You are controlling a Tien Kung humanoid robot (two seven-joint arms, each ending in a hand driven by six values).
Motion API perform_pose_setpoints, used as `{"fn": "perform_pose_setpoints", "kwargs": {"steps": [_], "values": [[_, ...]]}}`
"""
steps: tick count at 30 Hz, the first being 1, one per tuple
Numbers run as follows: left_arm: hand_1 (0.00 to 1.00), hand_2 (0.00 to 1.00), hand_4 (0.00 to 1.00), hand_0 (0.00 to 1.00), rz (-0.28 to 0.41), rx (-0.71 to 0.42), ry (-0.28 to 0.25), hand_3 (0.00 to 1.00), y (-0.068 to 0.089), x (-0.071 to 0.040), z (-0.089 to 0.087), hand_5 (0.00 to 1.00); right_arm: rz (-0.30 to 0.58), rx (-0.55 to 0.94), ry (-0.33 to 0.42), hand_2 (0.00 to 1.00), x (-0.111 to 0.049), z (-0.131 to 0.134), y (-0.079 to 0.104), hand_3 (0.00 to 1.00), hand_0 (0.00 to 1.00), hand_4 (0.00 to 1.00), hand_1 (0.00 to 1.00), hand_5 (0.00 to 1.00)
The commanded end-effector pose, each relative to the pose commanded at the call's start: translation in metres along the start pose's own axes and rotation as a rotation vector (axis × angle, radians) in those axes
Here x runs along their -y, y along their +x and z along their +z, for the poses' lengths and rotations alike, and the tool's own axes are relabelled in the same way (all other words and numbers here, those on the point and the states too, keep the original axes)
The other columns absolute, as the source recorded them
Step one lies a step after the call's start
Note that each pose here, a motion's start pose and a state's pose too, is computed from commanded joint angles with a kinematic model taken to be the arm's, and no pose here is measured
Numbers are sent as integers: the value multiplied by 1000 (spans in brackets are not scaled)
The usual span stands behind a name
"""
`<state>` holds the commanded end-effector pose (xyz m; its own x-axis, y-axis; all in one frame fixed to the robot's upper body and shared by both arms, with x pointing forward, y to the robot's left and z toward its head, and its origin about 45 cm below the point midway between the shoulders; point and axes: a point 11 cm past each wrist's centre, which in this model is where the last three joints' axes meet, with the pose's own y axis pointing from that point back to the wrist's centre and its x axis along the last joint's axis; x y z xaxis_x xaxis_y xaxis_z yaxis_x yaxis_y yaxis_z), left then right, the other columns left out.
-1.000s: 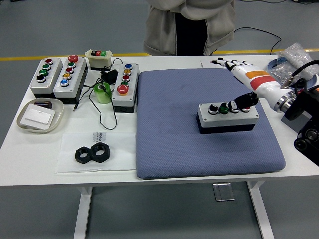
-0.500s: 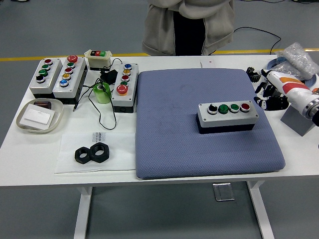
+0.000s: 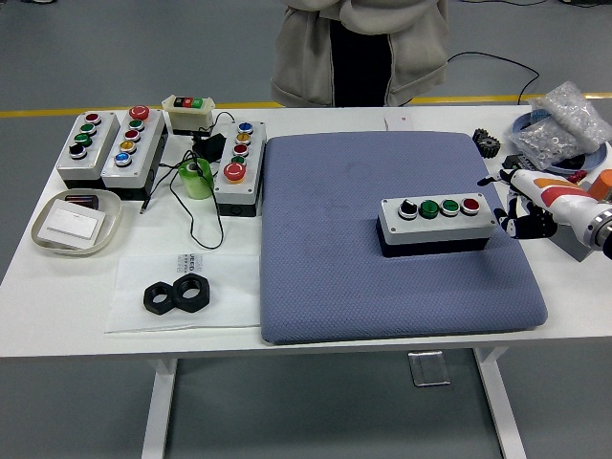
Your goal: Pick up the button,place it on the desk,press the button,press the button
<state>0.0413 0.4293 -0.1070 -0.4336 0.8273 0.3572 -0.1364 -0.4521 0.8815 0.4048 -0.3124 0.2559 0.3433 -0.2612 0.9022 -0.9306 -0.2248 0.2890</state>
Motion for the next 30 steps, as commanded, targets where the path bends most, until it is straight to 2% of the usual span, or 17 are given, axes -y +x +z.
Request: {"fn": "perform_pose_setpoints", "kwargs": {"steps": [12,30], "values": [[830,889,648,693,3,6,10,832,1,0,-5,998,-60,-10,3,204,-3,-2,-15,788,115,457,25,2],[830,889,646,693,3,8,12,833,1,0,-6,998,-72,1,-16,191,4,-1,-18,792,105,443,17,2]]}}
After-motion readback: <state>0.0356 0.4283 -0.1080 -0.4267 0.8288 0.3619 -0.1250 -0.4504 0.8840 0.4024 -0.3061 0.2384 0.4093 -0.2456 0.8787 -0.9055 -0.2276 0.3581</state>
